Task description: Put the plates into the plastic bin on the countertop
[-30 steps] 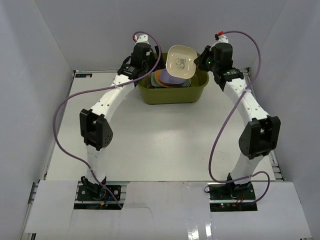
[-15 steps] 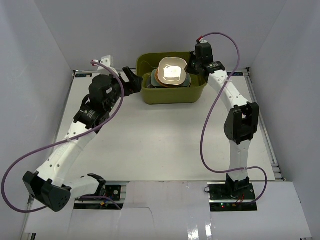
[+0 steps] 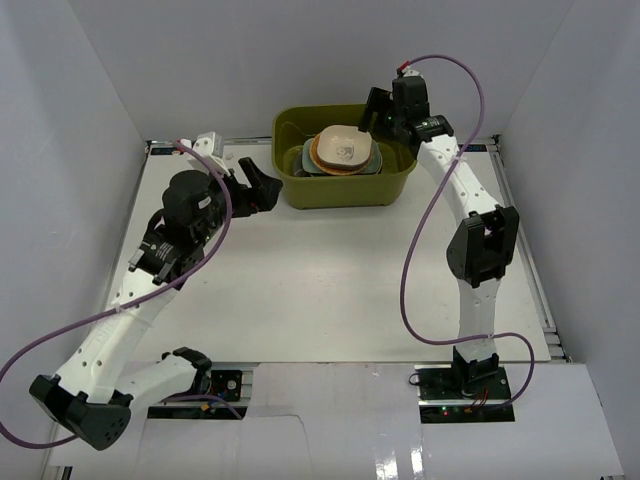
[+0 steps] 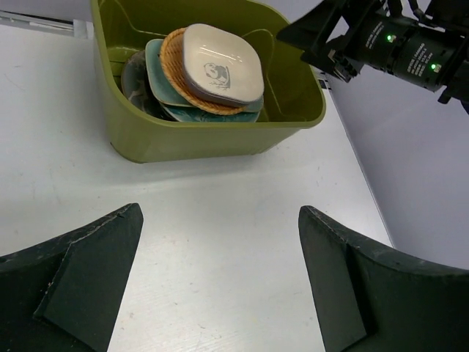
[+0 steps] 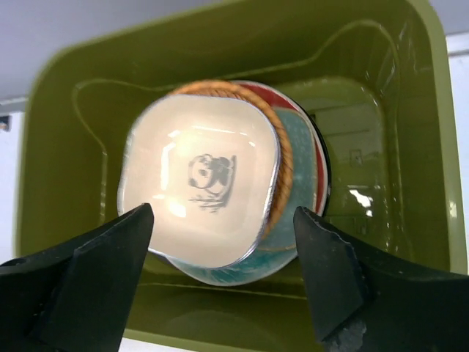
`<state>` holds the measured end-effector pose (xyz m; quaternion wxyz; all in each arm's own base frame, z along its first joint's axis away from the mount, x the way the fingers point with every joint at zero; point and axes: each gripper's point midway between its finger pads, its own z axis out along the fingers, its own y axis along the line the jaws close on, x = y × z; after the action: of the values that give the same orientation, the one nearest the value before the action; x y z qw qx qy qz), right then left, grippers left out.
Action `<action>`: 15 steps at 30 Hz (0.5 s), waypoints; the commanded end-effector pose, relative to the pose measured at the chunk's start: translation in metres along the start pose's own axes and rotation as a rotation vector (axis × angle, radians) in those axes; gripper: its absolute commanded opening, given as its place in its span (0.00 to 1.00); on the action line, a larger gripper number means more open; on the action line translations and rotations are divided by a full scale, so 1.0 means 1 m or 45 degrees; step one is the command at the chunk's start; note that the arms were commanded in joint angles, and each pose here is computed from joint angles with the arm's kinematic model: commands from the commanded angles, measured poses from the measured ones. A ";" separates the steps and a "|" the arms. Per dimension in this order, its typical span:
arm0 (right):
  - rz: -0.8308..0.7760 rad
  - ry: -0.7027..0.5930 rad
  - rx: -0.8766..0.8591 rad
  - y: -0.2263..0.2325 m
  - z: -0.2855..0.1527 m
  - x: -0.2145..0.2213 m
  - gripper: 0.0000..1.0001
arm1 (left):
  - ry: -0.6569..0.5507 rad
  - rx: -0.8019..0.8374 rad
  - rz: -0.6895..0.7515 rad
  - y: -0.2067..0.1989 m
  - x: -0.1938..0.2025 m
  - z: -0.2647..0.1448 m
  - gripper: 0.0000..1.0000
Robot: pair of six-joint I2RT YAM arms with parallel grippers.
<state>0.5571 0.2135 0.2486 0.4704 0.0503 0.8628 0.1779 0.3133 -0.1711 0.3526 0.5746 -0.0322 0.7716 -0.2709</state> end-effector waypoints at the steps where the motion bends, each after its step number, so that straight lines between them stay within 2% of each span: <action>1: -0.003 -0.144 -0.089 0.022 -0.025 -0.046 0.84 | 0.014 0.063 -0.020 -0.010 -0.002 -0.015 0.98; 3: -0.003 -0.178 -0.150 0.032 -0.044 -0.054 0.86 | 0.003 0.078 -0.029 -0.013 -0.005 -0.020 0.98; 4: -0.002 -0.268 -0.209 0.043 -0.068 -0.075 0.88 | -0.001 0.090 -0.044 -0.015 -0.007 -0.022 0.98; 5: -0.007 -0.251 -0.242 0.045 -0.072 -0.068 0.90 | 0.007 0.097 -0.048 -0.016 -0.006 -0.024 0.98; 6: -0.008 -0.277 -0.259 0.048 -0.082 -0.073 0.96 | 0.001 0.116 -0.051 -0.020 -0.009 -0.027 0.98; 7: -0.021 -0.300 -0.339 0.059 -0.105 -0.078 0.98 | 0.017 0.167 -0.055 -0.028 -0.009 -0.031 0.98; 8: -0.030 -0.334 -0.377 0.066 -0.123 -0.088 0.94 | 0.023 0.191 -0.059 -0.032 -0.010 -0.033 0.98; 9: -0.042 -0.305 -0.397 0.065 -0.128 -0.077 0.90 | 0.026 0.214 -0.062 -0.036 -0.011 -0.036 0.98; 10: -0.072 -0.366 -0.453 0.073 -0.164 -0.087 0.90 | 0.023 0.243 -0.063 -0.041 -0.014 -0.041 0.98; 11: -0.096 -0.367 -0.499 0.076 -0.179 -0.081 0.90 | 0.042 0.280 -0.067 -0.046 -0.013 -0.046 0.98; 12: -0.109 -0.284 -0.488 0.066 -0.173 -0.048 0.90 | 0.041 0.301 -0.068 -0.049 -0.014 -0.051 0.98; 13: -0.140 -0.357 -0.537 0.068 -0.215 -0.052 0.90 | 0.023 0.327 -0.069 -0.052 -0.018 -0.061 0.98; 14: -0.160 -0.384 -0.538 0.064 -0.228 -0.045 0.90 | 0.029 0.340 -0.074 -0.053 -0.016 -0.068 0.98; 15: -0.157 -0.300 -0.507 0.047 -0.219 -0.007 0.90 | 0.018 0.349 -0.077 -0.053 -0.016 -0.074 0.98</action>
<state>0.4183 0.2005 0.3772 0.5588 -0.0300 0.7761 0.2908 0.2696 -0.1849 0.3734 0.5469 0.0052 0.7600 -0.3510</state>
